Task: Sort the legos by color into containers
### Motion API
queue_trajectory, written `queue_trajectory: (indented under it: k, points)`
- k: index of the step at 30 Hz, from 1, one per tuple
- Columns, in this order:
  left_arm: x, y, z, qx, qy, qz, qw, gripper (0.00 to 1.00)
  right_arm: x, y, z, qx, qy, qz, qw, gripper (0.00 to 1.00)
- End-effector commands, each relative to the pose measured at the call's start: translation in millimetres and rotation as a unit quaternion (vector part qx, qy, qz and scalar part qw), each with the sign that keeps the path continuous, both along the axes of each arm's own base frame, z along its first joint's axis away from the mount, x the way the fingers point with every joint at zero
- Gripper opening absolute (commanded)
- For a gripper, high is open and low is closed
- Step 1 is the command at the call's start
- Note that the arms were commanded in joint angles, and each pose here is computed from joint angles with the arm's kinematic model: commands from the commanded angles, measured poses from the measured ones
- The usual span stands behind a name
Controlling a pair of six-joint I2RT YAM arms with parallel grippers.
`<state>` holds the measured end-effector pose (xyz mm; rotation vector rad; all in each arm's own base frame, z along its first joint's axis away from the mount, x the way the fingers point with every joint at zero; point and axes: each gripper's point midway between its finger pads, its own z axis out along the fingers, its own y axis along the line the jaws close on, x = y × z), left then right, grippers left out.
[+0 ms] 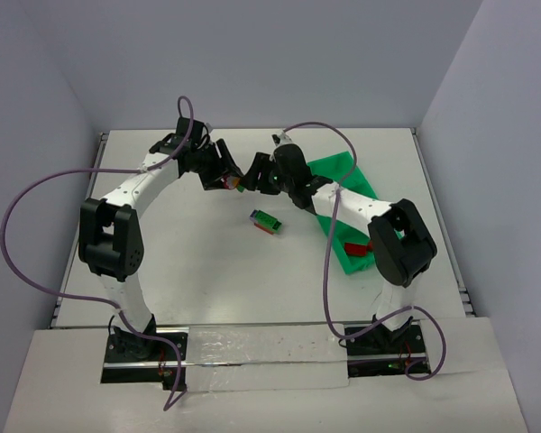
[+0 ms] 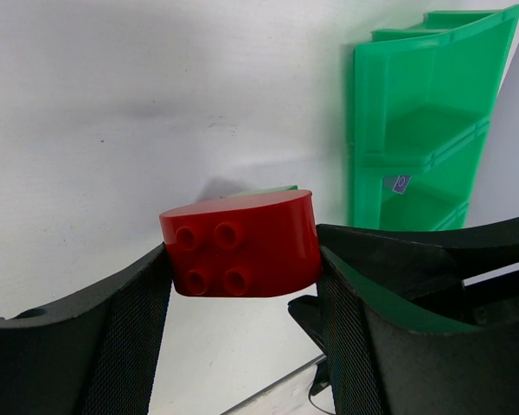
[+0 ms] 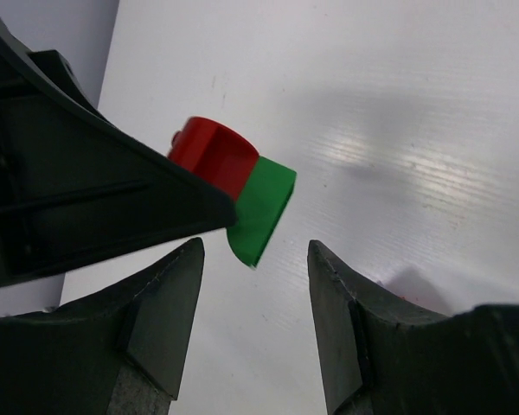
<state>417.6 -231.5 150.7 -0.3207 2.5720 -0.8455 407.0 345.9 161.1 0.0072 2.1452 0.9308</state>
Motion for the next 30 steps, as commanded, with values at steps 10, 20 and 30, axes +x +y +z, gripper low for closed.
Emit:
queue_trajectory:
  k: [10,20,30]
  points:
    - [1,-2,31,-0.023,-0.043,-0.017,0.999,0.0,15,29,20,0.033,-0.03,0.019,0.999,0.48]
    - [0,-6,33,-0.032,-0.047,-0.039,0.998,0.0,20,34,30,0.048,-0.052,0.026,0.997,0.12]
    - [1,-5,44,-0.034,-0.068,-0.082,0.994,0.0,11,11,5,0.016,-0.036,0.005,0.999,0.0]
